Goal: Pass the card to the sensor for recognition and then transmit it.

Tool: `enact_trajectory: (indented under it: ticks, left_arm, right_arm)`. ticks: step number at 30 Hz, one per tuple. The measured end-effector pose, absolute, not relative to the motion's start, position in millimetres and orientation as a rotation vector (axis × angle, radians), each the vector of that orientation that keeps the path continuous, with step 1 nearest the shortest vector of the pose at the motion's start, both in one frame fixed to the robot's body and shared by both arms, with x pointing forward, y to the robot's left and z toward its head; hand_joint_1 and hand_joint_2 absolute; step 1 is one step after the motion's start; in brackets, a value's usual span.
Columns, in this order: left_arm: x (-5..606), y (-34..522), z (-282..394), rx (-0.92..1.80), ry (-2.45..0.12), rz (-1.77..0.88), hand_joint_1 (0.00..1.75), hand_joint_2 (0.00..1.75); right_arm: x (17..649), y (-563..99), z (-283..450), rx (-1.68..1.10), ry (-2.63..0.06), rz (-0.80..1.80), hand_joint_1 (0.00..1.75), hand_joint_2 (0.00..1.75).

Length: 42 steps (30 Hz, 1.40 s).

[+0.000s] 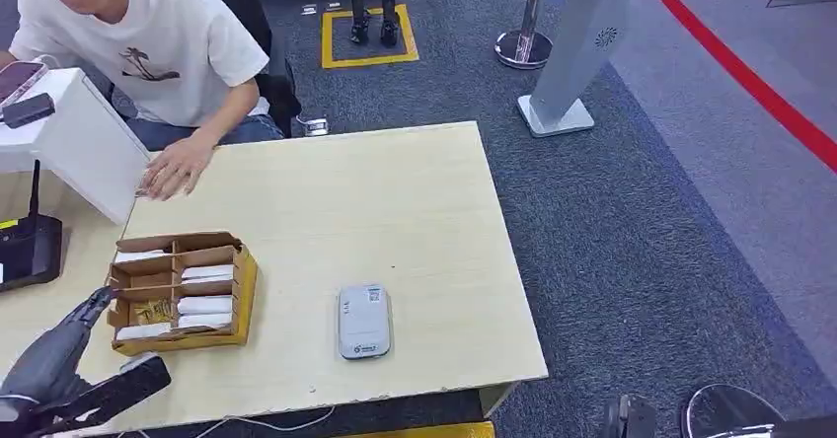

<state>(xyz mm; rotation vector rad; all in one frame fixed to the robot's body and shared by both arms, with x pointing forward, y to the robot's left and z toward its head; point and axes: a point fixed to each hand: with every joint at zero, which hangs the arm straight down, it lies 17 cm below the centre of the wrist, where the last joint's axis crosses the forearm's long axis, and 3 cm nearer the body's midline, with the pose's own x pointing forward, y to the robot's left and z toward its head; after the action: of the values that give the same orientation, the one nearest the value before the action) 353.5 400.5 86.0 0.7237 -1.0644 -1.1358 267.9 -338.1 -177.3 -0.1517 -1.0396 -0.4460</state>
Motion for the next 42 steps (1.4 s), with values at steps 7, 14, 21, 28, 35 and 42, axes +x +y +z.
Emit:
enact_trajectory:
  ticks: [7, 14, 21, 28, 35, 42]
  left_arm:
    - [368.0, 393.3, 80.5, 0.697, -1.064, -1.162, 0.00, 1.75]
    - [379.6, 384.9, 74.2, 0.662, -1.062, -1.185, 0.00, 1.75]
    - [381.3, 382.0, 69.4, 0.652, -1.053, -1.201, 0.00, 1.75]
    - [382.5, 378.3, 67.9, 0.621, -1.049, -1.213, 0.00, 1.75]
    - [383.1, 378.7, 68.4, 0.601, -1.037, -1.237, 0.00, 1.75]
    - [377.9, 381.6, 62.7, 0.596, -1.008, -1.254, 0.00, 1.75]
  right_arm:
    - [271.8, -332.5, -176.7, -0.143, -1.040, -0.432, 0.00, 0.00]
    - [277.1, -328.0, -175.6, -0.136, -1.040, -0.413, 0.00, 0.00]
    - [277.1, -326.2, -176.4, -0.133, -1.035, -0.412, 0.00, 0.00]
    - [277.4, -324.1, -176.9, -0.128, -1.031, -0.406, 0.00, 0.00]
    - [278.6, -321.8, -176.7, -0.122, -1.031, -0.400, 0.00, 0.00]
    - [278.5, -319.6, -177.4, -0.117, -1.027, -0.398, 0.00, 0.00]
